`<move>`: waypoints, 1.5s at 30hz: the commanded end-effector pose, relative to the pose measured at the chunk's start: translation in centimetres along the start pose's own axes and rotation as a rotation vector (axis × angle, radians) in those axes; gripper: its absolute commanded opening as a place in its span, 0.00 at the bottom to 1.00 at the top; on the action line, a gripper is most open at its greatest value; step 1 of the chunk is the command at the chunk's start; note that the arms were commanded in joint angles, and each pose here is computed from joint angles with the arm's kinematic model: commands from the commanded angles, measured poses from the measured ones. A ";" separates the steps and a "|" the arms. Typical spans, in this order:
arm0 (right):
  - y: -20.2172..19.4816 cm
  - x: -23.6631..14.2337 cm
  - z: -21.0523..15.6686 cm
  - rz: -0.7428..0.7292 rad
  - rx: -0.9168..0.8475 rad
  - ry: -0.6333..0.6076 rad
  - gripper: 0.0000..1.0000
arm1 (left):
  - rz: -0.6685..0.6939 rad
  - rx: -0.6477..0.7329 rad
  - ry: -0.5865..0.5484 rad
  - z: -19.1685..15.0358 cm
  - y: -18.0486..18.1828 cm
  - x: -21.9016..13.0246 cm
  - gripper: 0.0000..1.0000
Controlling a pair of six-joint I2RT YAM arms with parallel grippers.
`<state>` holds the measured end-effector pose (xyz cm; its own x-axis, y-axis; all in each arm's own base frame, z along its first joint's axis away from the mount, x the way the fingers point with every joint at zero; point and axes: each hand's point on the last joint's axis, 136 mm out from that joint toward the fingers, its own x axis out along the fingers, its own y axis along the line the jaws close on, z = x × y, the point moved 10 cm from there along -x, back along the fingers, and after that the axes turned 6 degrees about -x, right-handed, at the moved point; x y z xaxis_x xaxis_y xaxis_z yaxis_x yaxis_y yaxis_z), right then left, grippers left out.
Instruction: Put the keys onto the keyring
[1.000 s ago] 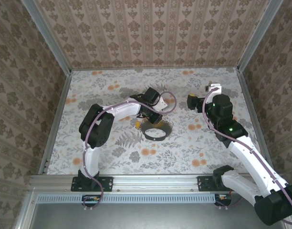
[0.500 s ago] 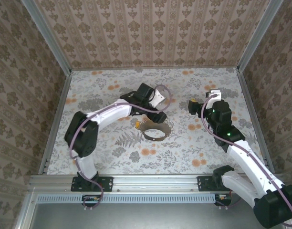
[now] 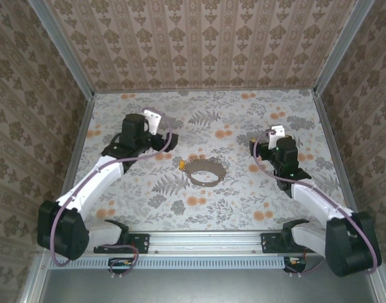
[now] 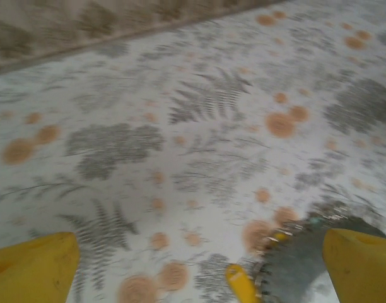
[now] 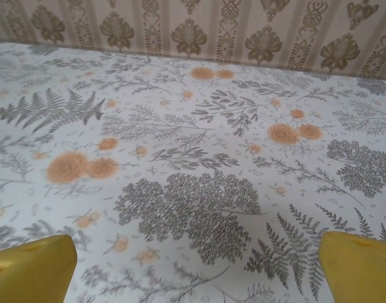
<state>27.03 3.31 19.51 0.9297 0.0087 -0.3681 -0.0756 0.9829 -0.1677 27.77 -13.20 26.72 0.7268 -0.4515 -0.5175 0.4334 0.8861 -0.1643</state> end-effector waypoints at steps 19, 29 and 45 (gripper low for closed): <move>-1.6 5.4 -3.8 -0.132 0.050 0.004 1.00 | 0.573 -0.198 -0.093 -5.9 14.1 1.6 1.00; -2.4 5.5 -5.2 -0.140 0.110 -0.016 1.00 | 0.582 -0.121 -0.179 -9.1 15.2 2.1 1.00; -2.6 5.4 -5.3 -0.155 0.119 -0.019 1.00 | 0.535 -0.088 -0.217 -11.5 15.1 3.2 1.00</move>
<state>30.38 0.00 13.13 0.9273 -0.1346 -0.3493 0.0954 0.9873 -0.1272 30.64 0.12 12.85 0.9165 0.0625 -0.3952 -0.0750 0.9971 -0.0162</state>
